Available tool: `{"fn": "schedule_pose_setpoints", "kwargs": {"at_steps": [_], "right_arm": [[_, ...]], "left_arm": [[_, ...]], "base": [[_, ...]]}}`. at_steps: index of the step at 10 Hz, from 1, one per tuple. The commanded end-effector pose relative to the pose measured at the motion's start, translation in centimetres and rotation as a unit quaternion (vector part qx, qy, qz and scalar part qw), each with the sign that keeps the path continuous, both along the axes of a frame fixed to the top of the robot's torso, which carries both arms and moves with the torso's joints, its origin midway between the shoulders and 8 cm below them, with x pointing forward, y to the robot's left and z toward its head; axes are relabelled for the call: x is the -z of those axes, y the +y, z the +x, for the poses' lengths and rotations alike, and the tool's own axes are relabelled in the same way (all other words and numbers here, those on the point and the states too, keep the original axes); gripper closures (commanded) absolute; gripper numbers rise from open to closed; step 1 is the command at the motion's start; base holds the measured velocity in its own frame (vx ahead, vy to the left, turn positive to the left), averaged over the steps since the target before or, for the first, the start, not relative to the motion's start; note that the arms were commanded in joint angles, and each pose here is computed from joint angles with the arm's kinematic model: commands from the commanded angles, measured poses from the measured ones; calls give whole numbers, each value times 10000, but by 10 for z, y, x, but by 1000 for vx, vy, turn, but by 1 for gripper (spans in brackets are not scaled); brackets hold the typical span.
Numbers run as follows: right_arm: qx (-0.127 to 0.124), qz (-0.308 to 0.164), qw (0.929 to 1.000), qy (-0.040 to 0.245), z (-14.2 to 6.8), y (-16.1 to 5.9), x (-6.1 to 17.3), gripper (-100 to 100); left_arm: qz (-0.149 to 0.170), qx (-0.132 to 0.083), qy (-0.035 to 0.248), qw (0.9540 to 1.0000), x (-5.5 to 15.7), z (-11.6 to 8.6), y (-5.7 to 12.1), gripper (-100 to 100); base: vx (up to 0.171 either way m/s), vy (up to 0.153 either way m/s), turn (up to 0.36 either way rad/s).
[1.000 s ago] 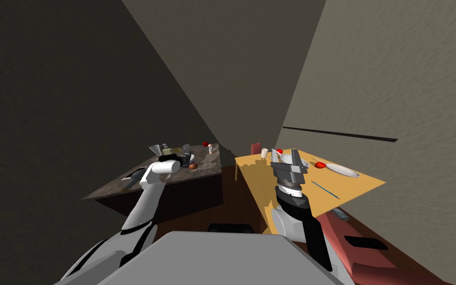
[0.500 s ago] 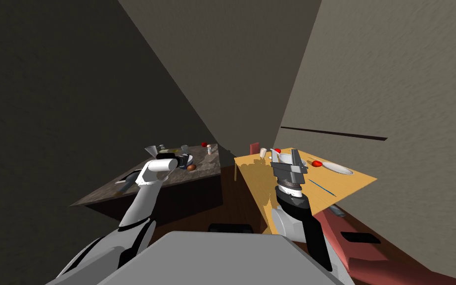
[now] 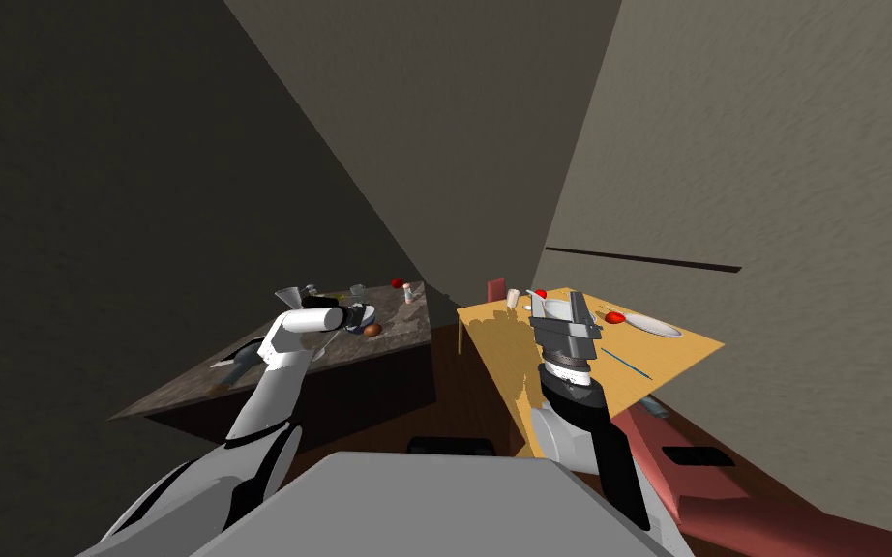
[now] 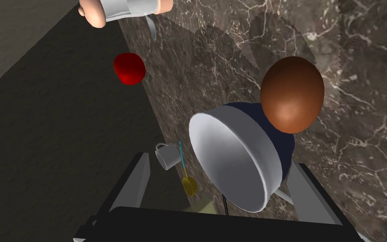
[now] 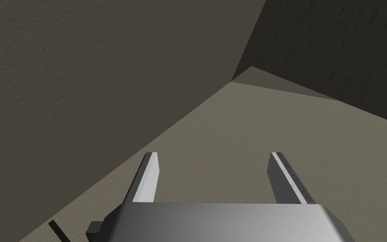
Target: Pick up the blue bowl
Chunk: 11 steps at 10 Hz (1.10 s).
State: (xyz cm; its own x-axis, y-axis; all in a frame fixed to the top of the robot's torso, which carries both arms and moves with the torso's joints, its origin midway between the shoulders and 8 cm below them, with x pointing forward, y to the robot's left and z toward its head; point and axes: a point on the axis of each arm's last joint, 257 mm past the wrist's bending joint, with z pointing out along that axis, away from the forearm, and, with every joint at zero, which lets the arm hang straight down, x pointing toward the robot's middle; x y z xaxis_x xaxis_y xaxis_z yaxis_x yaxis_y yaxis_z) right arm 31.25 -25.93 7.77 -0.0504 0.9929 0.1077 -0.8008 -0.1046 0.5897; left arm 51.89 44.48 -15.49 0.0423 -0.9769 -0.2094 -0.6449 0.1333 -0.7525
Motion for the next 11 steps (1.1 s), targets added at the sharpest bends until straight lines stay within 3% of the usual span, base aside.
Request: {"fn": "schedule_pose_setpoints", "kwargs": {"at_steps": [1, 7, 11], "right_arm": [[0, 0, 10000, 0, 0, 0, 0, 0], [0, 0, 10000, 0, 0, 0, 0, 0], [0, 0, 10000, 0, 0, 0, 0, 0]], "left_arm": [[-48, -49, 194, 9998, 6, -7, 3, -100], [-245, -332, 854, 9955, 19, -36, 21, -100], [-408, -609, 1345, 9882, 29, -62, 35, -100]], "base": [[22, 38, -48], [31, 55, -63], [41, 80, -72]]}}
